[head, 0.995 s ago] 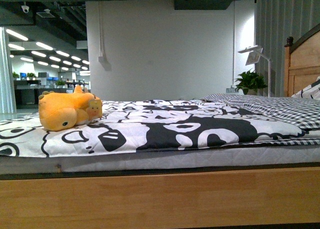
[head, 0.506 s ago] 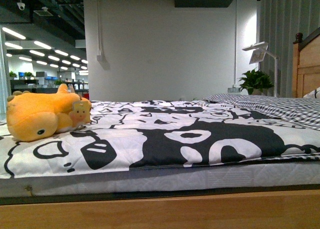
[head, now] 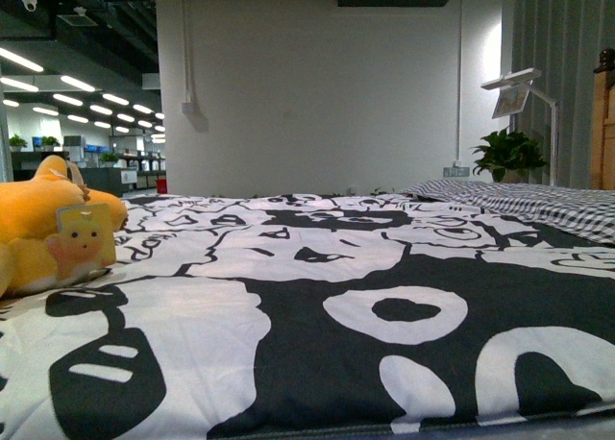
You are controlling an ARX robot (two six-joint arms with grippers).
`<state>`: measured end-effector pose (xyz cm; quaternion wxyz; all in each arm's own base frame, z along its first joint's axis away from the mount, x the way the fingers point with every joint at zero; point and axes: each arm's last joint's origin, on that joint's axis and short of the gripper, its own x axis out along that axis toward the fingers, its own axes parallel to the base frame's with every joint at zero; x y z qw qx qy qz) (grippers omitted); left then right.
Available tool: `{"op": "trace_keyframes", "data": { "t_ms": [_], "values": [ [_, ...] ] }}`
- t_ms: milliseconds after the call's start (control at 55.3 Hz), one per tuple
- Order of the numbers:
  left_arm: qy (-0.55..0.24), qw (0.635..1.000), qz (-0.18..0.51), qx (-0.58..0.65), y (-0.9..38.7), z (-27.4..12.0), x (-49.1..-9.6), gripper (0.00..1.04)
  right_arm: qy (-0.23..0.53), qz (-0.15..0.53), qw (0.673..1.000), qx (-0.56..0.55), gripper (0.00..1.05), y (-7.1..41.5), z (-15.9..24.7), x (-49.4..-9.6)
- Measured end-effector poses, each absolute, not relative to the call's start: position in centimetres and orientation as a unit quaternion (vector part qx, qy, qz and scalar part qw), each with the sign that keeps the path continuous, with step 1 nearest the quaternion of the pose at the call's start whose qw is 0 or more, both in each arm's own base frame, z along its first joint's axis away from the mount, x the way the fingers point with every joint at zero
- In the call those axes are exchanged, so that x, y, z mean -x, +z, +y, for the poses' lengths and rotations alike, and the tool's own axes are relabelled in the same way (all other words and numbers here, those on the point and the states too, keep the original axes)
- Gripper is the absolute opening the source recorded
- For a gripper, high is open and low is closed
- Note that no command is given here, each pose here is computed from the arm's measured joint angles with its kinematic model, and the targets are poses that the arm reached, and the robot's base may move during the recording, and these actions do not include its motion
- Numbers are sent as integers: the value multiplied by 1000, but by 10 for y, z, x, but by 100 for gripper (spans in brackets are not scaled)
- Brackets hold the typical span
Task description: Put away toys
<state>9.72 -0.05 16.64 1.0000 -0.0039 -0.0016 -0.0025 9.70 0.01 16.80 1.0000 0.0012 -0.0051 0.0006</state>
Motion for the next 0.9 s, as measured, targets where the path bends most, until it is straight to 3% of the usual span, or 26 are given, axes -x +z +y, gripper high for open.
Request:
{"op": "trace_keyframes", "data": {
  "t_ms": [904],
  "values": [
    [-2, 1000, -2, 4, 166, 0, -97, 98, 0, -4, 1000, -1, 98, 168, 0, -97]
  ]
}}
